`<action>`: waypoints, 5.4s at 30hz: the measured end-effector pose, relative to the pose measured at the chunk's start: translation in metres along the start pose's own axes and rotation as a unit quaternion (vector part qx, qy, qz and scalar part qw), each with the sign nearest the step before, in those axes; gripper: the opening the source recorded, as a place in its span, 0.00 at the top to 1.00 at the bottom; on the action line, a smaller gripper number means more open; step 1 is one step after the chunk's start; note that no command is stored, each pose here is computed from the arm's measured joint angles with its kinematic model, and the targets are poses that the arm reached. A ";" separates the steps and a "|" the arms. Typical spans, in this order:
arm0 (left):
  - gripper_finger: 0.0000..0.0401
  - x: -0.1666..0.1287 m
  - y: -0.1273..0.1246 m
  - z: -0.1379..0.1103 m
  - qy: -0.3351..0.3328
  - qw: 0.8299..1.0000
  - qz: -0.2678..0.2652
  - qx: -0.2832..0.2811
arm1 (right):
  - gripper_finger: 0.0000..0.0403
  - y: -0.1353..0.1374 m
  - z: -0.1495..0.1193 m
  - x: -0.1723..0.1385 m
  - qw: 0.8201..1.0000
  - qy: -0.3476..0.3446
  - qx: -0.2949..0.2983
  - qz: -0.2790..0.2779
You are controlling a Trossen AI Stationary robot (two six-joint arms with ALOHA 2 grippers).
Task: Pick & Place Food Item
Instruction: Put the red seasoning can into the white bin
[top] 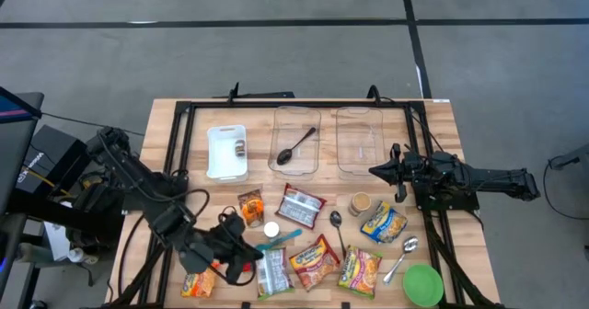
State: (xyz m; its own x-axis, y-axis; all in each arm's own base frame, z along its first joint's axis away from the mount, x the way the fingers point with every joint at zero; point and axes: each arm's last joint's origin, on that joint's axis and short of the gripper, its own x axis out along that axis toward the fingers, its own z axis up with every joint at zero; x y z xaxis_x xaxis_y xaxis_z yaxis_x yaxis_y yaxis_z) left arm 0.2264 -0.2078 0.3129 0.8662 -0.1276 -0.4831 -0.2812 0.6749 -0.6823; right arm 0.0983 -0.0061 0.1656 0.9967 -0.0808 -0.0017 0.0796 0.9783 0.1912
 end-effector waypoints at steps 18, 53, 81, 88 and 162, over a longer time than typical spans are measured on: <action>1.00 0.011 0.038 -0.023 0.120 0.972 0.187 -0.080 | 1.00 0.000 0.000 0.000 1.000 0.000 0.000 0.000; 1.00 0.016 0.022 0.016 0.093 0.933 0.190 -0.291 | 1.00 0.000 0.000 0.000 1.000 0.000 0.000 0.000; 1.00 0.060 0.039 -0.021 0.150 0.865 0.375 -0.297 | 1.00 0.000 0.000 0.000 1.000 0.000 0.000 0.000; 1.00 0.060 0.039 -0.021 0.157 0.862 0.377 -0.301 | 1.00 0.000 0.000 0.000 1.000 0.000 0.000 0.000; 0.30 0.102 0.061 -0.048 0.105 0.799 0.452 -0.383 | 1.00 0.000 0.000 0.000 1.000 0.000 0.000 0.000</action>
State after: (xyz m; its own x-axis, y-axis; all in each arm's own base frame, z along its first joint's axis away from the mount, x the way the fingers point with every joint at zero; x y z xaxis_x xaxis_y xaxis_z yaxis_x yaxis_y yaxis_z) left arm 0.2782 -0.2142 0.1953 0.1016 -0.0126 -0.9947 -0.9923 -0.0722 -0.1005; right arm 0.0983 -0.0062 0.1657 0.9967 -0.0813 -0.0016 0.0801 0.9782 0.1914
